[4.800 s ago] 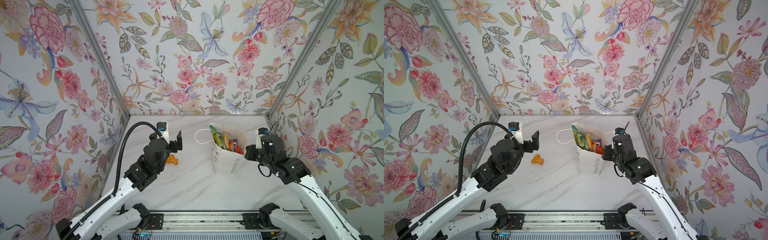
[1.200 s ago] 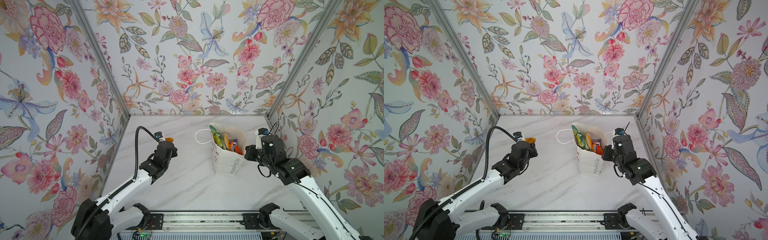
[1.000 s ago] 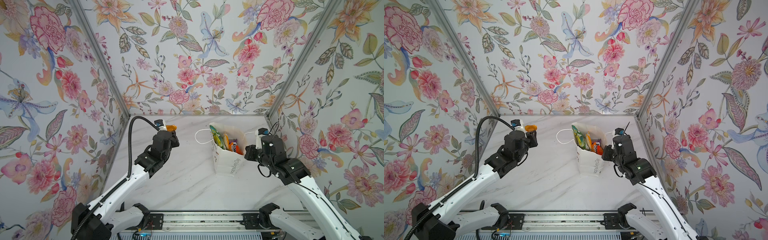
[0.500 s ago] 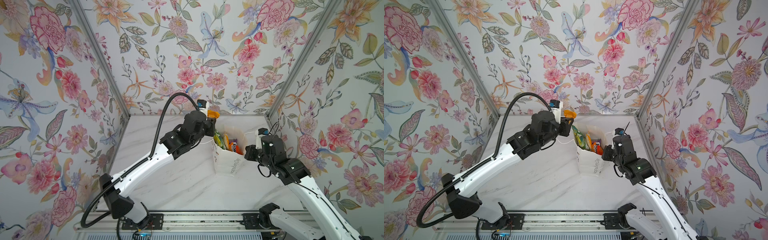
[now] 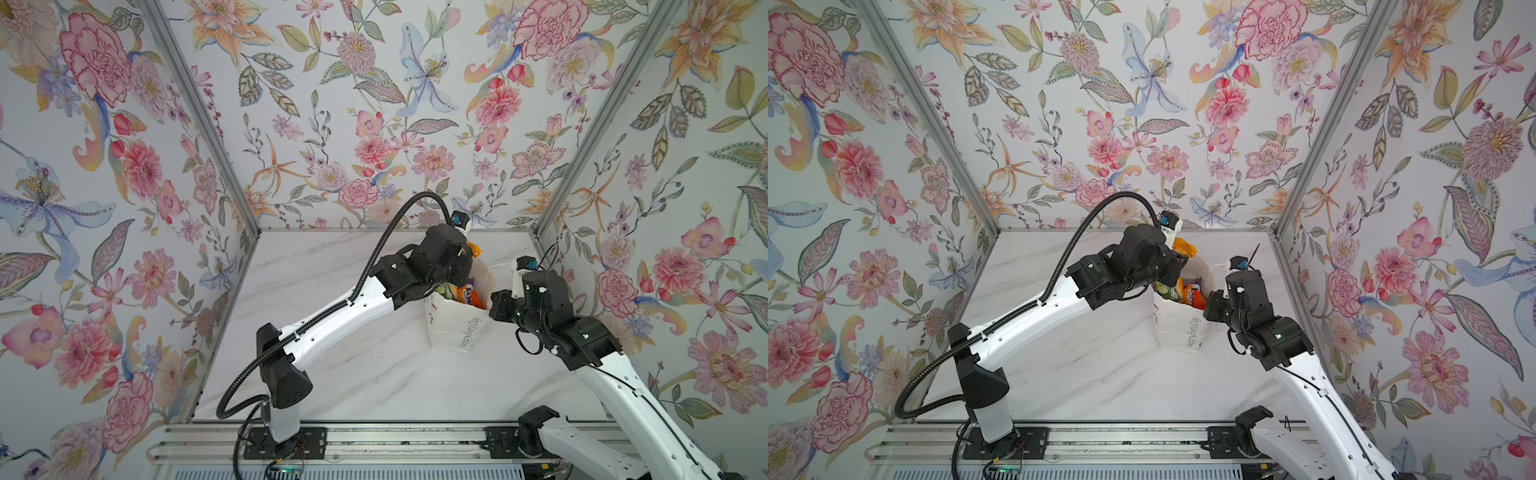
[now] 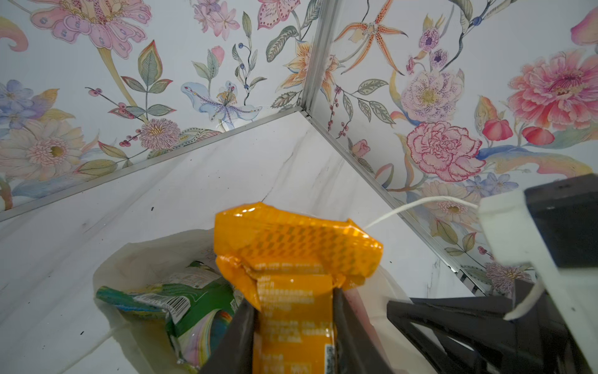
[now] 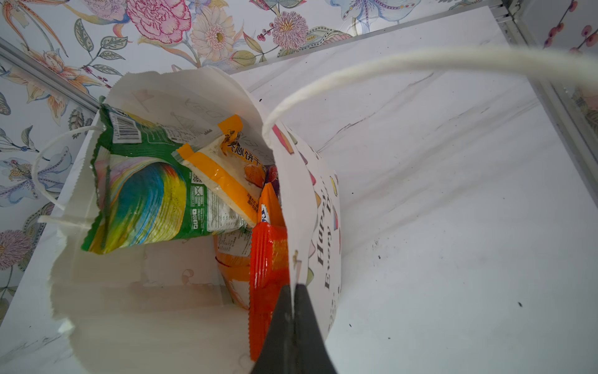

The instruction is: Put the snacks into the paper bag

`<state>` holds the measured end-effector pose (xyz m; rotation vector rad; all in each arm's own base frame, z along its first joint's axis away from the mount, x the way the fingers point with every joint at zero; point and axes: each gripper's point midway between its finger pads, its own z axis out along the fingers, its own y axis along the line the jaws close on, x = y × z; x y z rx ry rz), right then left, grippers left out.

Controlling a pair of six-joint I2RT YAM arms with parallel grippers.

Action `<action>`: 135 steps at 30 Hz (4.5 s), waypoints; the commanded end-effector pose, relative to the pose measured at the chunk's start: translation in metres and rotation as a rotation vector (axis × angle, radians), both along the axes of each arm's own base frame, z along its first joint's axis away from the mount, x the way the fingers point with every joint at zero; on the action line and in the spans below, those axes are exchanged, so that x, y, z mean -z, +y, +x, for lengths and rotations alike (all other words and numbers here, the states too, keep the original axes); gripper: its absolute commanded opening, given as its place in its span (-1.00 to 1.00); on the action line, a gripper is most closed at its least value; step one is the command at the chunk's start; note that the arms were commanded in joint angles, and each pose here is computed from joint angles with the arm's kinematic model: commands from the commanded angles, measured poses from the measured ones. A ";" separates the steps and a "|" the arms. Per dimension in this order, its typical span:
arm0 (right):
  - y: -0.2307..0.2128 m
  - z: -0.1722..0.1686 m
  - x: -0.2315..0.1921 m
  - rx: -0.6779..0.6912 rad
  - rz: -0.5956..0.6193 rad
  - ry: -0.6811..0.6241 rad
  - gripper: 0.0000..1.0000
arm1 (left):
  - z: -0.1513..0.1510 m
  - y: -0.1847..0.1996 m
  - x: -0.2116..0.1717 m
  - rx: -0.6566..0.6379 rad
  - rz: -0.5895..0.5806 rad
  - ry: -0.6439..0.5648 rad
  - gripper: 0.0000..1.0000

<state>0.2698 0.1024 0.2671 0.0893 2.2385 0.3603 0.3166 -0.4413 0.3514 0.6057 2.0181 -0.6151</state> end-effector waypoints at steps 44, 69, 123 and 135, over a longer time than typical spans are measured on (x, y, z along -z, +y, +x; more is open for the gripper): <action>-0.005 -0.002 -0.007 0.013 0.013 -0.042 -1.00 | 0.031 0.118 0.046 -0.309 0.166 0.098 0.16; -0.007 -0.001 -0.002 0.023 0.007 -0.029 -1.00 | 0.033 0.093 0.066 -0.212 0.111 0.177 -0.07; 0.041 0.040 -0.045 -0.049 -0.036 -0.080 -1.00 | 0.054 0.071 0.046 -0.196 0.185 0.067 -1.00; 0.109 0.061 -0.115 -0.200 0.144 -0.210 -1.00 | 0.057 0.119 -0.064 -0.397 -0.003 -0.198 -1.00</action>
